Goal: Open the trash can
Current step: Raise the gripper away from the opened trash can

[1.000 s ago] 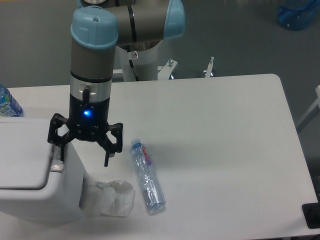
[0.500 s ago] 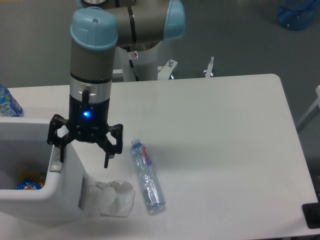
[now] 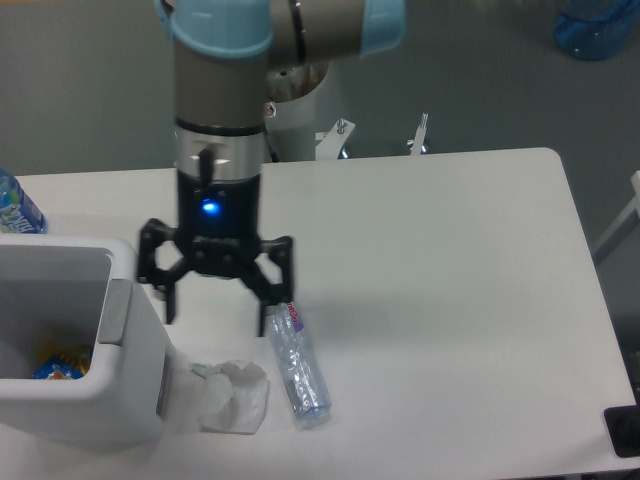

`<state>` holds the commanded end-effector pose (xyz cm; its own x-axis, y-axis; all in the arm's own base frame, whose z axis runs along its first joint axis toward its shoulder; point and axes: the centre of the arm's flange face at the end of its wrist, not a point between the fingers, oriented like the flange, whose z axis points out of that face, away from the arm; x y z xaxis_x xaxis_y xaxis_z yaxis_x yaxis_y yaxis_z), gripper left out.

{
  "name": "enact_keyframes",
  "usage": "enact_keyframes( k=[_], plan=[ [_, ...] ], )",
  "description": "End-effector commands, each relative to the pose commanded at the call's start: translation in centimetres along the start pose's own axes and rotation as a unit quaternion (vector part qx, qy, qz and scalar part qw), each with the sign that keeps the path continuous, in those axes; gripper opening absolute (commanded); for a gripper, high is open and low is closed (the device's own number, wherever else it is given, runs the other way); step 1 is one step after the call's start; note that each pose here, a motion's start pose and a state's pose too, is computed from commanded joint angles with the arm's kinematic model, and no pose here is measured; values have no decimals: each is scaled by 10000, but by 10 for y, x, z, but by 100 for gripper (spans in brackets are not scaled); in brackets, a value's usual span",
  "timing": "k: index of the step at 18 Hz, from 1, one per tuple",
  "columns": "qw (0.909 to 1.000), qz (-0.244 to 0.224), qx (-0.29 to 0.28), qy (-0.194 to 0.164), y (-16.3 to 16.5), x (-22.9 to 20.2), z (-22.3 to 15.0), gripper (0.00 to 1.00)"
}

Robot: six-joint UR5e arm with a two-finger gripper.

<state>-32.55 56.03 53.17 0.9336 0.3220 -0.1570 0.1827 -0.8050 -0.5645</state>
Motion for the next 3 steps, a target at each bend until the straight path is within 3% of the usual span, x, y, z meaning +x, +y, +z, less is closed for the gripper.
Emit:
enact_keyframes(
  k=[3],
  plan=[
    [9984, 251, -238, -450, 6, -12, 0, 100]
  ],
)
